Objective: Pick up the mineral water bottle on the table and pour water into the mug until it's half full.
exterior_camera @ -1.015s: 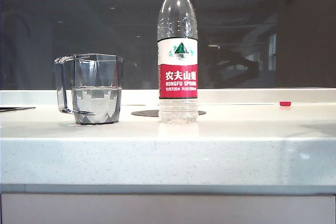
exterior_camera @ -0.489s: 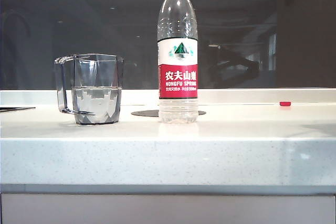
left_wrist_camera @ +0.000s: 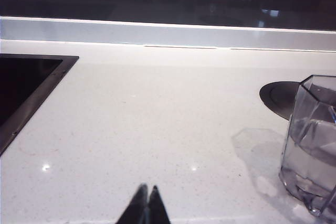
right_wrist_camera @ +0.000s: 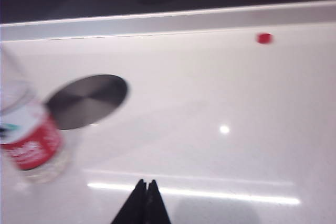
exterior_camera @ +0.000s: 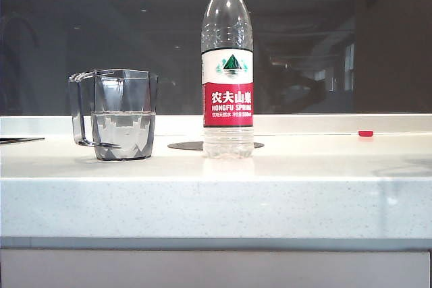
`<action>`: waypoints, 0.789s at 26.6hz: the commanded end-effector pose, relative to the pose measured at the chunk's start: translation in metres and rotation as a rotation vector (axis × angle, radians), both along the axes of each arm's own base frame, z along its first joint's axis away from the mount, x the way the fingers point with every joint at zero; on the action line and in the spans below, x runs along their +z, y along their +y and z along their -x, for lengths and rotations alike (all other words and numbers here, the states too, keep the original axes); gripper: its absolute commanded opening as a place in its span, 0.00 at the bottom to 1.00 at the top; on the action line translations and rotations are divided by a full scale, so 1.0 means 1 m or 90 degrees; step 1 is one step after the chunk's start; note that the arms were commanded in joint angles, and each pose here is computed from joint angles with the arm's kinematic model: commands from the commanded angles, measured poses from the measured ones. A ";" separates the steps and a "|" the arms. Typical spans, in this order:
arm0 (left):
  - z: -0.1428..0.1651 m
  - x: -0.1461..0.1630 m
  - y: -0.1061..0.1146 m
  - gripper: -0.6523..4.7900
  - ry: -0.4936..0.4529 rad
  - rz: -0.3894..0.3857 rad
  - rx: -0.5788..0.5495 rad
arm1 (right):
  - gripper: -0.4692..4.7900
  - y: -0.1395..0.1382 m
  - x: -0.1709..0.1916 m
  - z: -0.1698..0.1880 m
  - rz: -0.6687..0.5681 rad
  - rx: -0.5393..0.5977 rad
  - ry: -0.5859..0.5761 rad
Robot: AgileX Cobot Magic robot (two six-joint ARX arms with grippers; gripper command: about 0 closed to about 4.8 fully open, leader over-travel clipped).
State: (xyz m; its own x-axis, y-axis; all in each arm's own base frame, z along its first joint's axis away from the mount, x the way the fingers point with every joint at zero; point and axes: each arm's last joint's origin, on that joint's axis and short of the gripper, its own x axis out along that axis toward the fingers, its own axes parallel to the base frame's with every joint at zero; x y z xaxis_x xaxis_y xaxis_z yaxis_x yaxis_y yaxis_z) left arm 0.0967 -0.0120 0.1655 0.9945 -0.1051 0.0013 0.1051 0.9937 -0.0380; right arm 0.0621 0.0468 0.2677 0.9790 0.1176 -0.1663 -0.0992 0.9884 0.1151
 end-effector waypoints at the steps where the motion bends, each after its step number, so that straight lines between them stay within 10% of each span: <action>1: 0.000 0.002 0.000 0.11 -0.008 0.000 -0.002 | 0.09 0.004 -0.017 -0.014 -0.031 -0.009 -0.029; 21: 0.000 0.002 0.000 0.11 -0.008 0.000 -0.002 | 0.09 -0.033 -0.069 -0.035 -0.045 0.043 -0.163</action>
